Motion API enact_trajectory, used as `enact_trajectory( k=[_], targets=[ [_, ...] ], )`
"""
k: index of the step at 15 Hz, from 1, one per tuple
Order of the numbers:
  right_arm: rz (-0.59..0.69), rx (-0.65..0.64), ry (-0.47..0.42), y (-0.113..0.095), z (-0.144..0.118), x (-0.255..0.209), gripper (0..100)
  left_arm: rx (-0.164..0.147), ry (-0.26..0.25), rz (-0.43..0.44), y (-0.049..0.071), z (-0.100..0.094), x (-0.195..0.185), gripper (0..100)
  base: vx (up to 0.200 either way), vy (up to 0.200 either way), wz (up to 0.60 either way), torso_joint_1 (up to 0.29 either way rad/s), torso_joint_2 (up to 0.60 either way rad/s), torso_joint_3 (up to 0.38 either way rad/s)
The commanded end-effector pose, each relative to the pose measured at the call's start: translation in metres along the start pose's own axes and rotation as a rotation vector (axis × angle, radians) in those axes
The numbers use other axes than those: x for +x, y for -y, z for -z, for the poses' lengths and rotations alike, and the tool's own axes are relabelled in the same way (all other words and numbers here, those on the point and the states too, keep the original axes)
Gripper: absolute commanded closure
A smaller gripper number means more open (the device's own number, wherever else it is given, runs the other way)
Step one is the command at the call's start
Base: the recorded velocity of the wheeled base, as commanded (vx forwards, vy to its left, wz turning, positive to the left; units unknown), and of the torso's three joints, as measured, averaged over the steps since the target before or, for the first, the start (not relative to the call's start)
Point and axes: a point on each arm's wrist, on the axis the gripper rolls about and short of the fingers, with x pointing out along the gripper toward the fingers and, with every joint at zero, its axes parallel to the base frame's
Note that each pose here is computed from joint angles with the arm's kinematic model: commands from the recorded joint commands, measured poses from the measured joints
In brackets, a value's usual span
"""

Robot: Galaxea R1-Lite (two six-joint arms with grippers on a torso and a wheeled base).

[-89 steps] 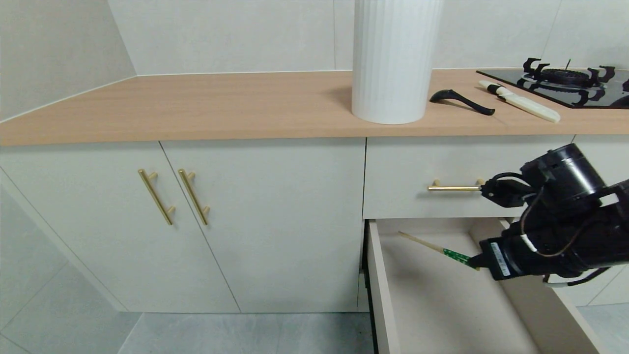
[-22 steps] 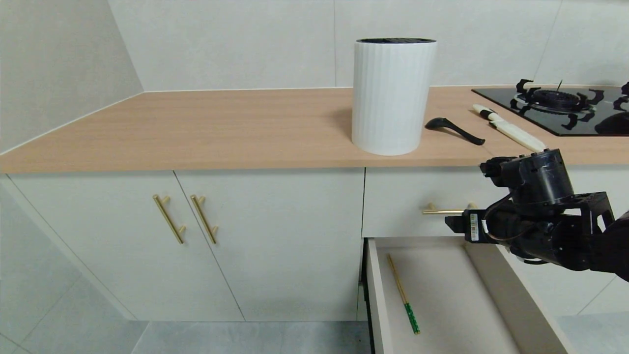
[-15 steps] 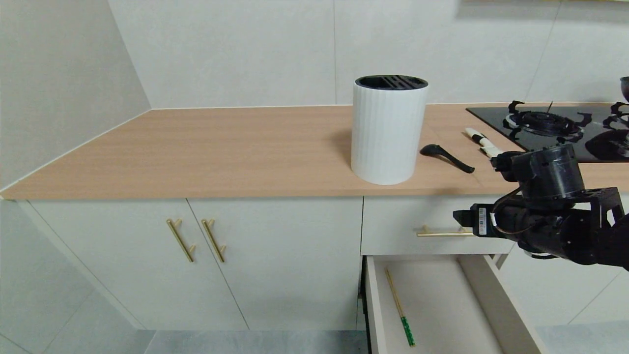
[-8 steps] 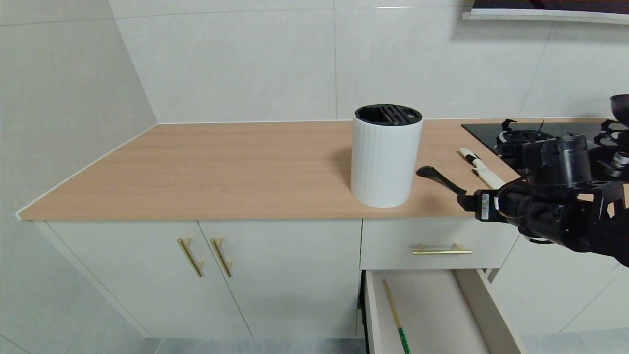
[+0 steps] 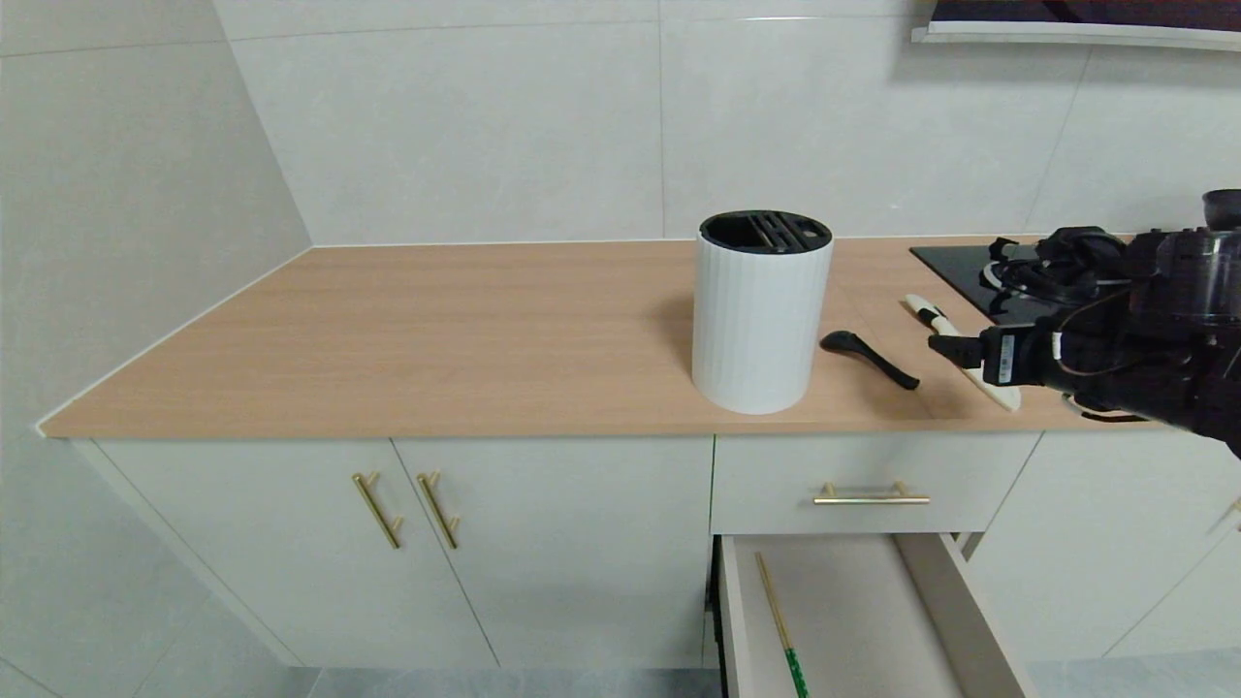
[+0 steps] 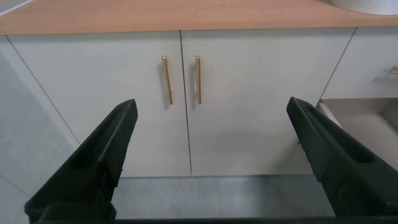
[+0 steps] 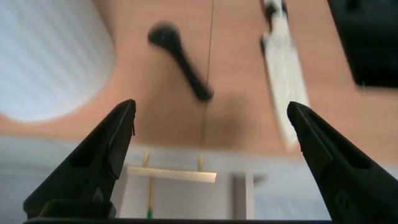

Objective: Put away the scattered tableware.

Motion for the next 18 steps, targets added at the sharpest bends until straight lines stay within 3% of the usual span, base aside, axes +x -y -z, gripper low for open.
enact_trajectory(
  k=[1, 5, 6, 12, 18],
  targets=[
    [-0.045, 0.007, 0.009, 0.018, -0.003, 0.023, 0, 0.0, 0.0, 0.0, 0.0, 0.0, 0.0, 0, 0.0, 0.0, 0.0, 0.0, 0.0, 0.0],
    [-0.289, -0.03, 0.035, 0.029, -0.005, 0.05, 0, 0.0, 0.0, 0.0, 0.0, 0.0, 0.0, 0, 0.0, 0.0, 0.0, 0.0, 0.0, 0.0],
    [-0.342, -0.033, -0.002, 0.029, 0.008, 0.056, 0, 0.0, 0.0, 0.0, 0.0, 0.0, 0.0, 0, 0.0, 0.0, 0.0, 0.0, 0.0, 0.0],
    [-0.298, -0.068, -0.032, 0.025, 0.029, 0.083, 0, 0.0, 0.0, -0.003, 0.0, 0.0, 0.0, 0, 0.0, 0.0, 0.0, 0.0, 0.0, 0.0],
    [-0.246, -0.118, -0.023, 0.009, 0.045, 0.107, 0, 0.0, 0.0, 0.0, 0.0, 0.0, 0.0, 0, 0.0, 0.0, 0.0, 0.0, 0.0, 0.0]
  ],
)
